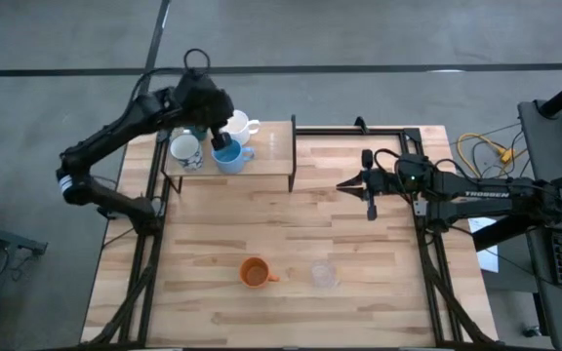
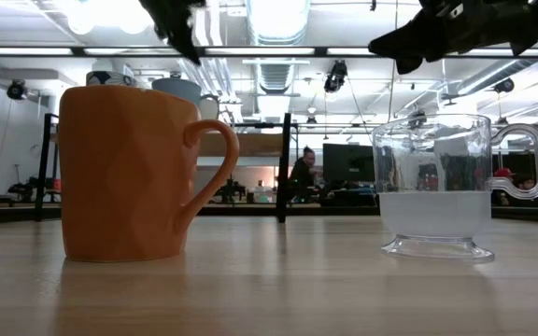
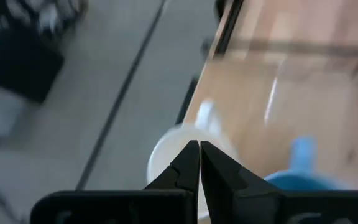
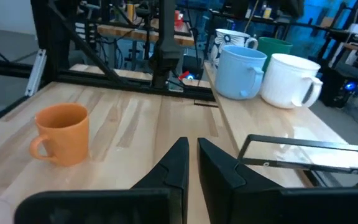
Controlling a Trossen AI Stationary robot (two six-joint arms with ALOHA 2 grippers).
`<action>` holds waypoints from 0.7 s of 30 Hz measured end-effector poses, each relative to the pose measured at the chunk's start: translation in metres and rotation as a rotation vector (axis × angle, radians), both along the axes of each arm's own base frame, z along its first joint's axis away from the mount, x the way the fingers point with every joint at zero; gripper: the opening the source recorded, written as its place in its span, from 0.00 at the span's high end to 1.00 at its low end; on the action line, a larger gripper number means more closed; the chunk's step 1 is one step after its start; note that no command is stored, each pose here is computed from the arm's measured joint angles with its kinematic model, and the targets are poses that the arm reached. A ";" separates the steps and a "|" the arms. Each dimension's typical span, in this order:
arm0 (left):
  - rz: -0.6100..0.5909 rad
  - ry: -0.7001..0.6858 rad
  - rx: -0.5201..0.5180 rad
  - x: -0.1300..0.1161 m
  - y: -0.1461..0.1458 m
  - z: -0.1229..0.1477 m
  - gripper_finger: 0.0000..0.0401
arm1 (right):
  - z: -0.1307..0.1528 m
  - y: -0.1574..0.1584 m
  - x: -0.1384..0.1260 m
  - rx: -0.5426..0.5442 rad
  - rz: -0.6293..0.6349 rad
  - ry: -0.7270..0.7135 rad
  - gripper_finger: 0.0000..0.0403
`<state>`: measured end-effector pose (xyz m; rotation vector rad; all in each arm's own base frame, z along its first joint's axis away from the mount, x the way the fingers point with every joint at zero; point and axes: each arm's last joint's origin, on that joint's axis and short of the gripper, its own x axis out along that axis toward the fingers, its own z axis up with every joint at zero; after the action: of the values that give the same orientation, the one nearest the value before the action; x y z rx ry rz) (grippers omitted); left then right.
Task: Stack small to large cups/mugs on shelf
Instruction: Put the white mug on the shelf
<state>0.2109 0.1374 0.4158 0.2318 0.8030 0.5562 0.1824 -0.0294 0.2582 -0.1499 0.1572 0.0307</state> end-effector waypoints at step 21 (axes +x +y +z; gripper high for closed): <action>-0.504 -0.548 0.034 -0.010 -0.138 -0.030 1.00 | -0.007 0.050 0.035 0.001 -0.021 0.013 0.94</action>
<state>0.2011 -0.0008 0.3856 0.2842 0.1855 0.1377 0.2178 0.0209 0.2516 -0.1475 0.1718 0.0104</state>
